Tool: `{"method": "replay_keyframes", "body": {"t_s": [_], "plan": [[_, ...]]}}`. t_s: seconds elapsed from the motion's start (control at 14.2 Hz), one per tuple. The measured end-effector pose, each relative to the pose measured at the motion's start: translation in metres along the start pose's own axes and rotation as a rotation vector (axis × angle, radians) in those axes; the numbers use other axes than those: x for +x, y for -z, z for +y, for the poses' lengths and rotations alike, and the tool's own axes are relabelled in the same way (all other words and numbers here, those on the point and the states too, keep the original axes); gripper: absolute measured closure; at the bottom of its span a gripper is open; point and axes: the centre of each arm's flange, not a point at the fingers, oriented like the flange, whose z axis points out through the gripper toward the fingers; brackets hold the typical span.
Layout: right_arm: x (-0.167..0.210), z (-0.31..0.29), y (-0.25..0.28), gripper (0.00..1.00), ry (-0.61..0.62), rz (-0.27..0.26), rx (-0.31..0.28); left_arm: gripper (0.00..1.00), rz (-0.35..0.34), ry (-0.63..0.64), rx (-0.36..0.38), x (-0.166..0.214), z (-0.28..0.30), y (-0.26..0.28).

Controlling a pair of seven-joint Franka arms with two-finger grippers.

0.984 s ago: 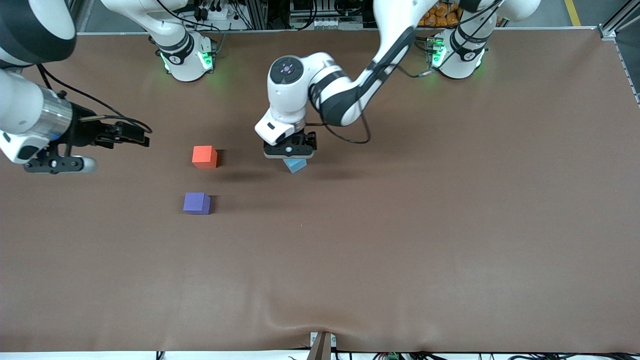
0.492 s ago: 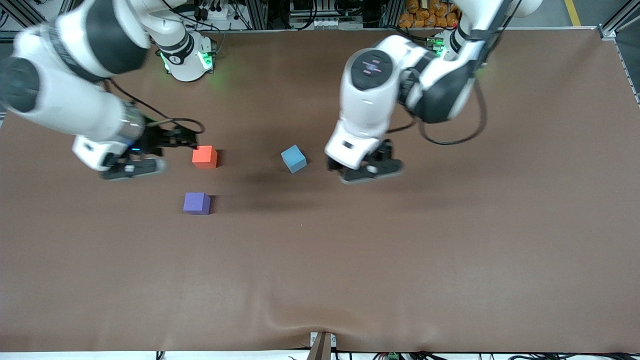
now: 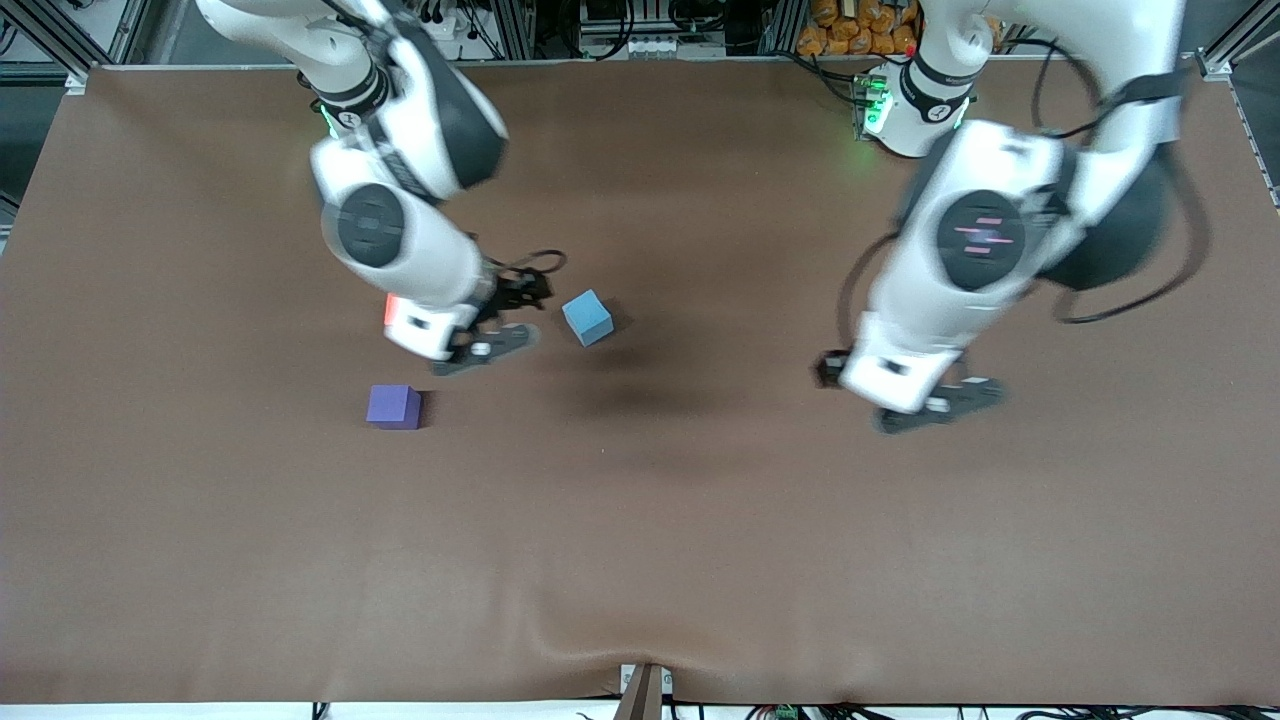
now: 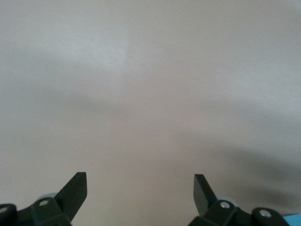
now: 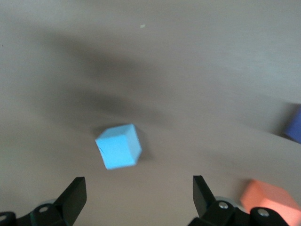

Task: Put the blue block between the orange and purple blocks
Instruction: 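Grasp the light-blue cube with the right gripper while the left gripper withdraws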

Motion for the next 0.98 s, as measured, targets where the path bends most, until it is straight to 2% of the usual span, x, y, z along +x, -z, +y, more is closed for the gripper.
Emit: {"method": "replay_keyframes", "body": {"t_s": [0.14,0.28,0.56,0.84,0.98], "plan": [[-0.003,-0.04,-0.043,0.0,-0.005,0.01,-0.011,0.0,-0.008,-0.011,0.006,0.003,-0.046,0.014],[-0.016,-0.074,-0.083,0.0,0.013,0.014,-0.028,0.0,-0.021,-0.023,0.018,-0.012,-0.073,0.021],[-0.034,-0.083,-0.12,0.0,0.108,0.027,-0.15,0.0,-0.049,-0.084,0.026,-0.043,-0.123,0.023],[-0.031,-0.073,-0.139,0.0,0.114,0.08,-0.152,0.0,-0.036,-0.151,-0.028,-0.044,-0.173,0.041],[-0.032,-0.07,-0.153,0.0,0.114,0.078,-0.153,0.0,-0.011,-0.178,-0.037,-0.049,-0.175,0.054]]}}
